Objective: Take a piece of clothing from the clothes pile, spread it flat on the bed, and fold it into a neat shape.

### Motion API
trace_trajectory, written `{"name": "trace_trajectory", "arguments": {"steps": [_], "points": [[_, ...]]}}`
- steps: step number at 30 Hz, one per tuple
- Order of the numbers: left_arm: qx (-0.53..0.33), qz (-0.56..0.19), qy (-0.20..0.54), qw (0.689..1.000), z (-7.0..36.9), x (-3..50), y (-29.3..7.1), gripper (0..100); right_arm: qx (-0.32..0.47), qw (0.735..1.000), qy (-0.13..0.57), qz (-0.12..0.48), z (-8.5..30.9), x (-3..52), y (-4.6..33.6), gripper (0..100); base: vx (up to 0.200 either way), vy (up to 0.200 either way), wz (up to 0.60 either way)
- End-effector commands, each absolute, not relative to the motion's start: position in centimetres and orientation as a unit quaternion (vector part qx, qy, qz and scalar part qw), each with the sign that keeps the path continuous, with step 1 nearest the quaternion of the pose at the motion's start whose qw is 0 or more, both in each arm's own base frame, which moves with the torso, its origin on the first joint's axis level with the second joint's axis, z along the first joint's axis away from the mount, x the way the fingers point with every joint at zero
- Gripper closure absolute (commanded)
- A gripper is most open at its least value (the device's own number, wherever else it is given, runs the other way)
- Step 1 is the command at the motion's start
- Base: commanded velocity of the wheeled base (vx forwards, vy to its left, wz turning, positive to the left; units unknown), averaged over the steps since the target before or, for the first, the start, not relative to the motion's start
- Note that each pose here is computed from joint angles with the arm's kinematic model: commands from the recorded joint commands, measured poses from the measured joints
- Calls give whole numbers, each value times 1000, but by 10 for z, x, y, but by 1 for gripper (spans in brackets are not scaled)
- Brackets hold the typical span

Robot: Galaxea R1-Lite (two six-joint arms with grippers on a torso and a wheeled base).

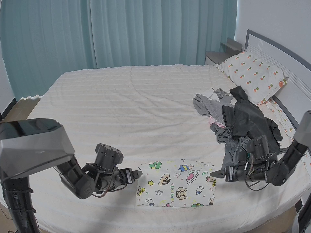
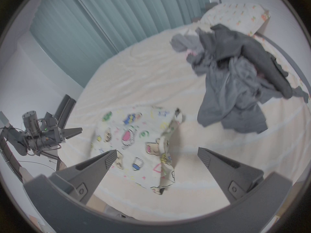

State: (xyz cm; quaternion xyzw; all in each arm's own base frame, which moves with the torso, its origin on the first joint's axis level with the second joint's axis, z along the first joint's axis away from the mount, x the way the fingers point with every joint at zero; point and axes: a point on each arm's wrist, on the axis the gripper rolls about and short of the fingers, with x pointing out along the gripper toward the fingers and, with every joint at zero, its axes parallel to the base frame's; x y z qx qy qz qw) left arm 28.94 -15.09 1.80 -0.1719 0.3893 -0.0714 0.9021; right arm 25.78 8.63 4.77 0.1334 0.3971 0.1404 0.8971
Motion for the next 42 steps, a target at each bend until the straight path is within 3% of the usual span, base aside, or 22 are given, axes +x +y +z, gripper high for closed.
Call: {"name": "trace_trajectory", "arguments": {"steps": [1, 8, 18, 26, 34, 42], "points": [[-251, -54, 179, 950, 135, 212, -100, 0, 167, 951, 186, 183, 149, 149, 51, 0, 0, 0, 0], [-192, 5, 42, 981, 190, 137, -64, 0, 139, 980, 89, 114, 167, 73, 21, 0, 0, 0, 0], [-129, 112, -4, 985, 207, 86, -27, 0, 86, 995, 50, 26, 164, 19, 1, 0, 0, 0, 0], [-92, 234, 18, 968, 191, 50, 0, 0, 74, 996, 54, 8, 140, 0, -1, 0, 0, 0, 0], [-45, 293, 15, 955, 156, 5, 15, 0, 49, 995, 87, -19, 97, -23, -1, 0, 0, 0, 0], [-26, 358, -10, 933, 116, -32, 16, 0, 21, 997, 44, -64, 85, -32, -3, 0, 0, 0, 0]]}}
